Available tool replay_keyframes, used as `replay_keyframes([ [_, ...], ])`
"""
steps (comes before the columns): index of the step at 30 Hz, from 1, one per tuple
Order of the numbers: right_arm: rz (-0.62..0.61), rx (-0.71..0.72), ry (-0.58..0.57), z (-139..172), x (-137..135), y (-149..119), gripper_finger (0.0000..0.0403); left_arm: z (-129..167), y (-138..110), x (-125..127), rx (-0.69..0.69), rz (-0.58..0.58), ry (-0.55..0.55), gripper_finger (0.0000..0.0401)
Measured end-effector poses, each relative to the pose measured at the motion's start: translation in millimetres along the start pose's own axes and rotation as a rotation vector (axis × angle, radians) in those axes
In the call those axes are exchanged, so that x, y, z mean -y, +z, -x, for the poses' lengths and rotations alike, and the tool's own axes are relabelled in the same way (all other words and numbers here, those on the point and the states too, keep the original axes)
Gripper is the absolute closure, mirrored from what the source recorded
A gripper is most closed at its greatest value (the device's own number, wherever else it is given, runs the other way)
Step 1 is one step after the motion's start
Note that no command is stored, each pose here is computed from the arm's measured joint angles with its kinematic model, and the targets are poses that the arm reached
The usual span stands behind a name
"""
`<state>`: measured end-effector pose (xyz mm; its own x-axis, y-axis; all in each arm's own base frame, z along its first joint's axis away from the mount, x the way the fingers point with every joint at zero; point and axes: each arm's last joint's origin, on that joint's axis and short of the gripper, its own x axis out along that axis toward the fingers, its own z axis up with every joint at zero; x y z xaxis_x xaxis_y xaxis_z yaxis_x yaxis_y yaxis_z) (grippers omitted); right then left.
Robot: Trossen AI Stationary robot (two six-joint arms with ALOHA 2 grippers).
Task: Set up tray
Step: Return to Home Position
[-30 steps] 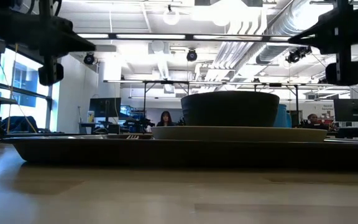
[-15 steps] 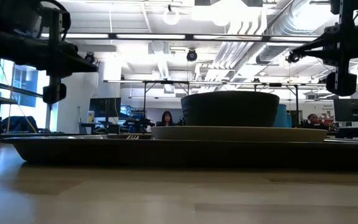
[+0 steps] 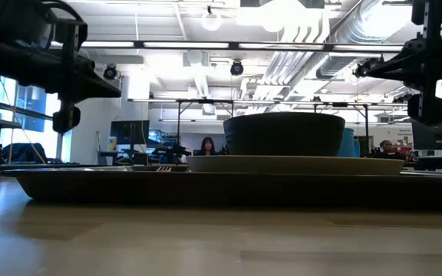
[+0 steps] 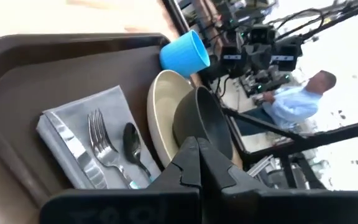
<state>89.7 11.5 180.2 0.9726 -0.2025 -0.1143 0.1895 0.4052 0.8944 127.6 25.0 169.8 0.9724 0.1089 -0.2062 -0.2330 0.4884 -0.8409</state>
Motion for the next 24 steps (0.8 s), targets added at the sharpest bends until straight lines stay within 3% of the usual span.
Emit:
replay_keyframes([
  [4,0.006,-0.013,-0.013,0.0,1.6,-0.9,0.0403,-1.0,-12.2,-12.7,0.032,0.056,-0.019,0.0380],
  [10,0.005,0.004,-0.054,0.1,5.1,-1.2,0.0403,-0.9,-14.4,-15.3,0.033,0.024,0.017,0.0380],
  [17,-0.023,0.008,-0.052,0.3,4.9,-0.9,0.0403,-0.7,-11.5,-13.6,0.039,-0.002,-0.021,0.0380],
  [24,-0.045,0.041,0.023,0.3,-3.1,2.4,0.0403,-0.7,-11.6,-14.0,0.044,-0.007,-0.017,0.0357],
])
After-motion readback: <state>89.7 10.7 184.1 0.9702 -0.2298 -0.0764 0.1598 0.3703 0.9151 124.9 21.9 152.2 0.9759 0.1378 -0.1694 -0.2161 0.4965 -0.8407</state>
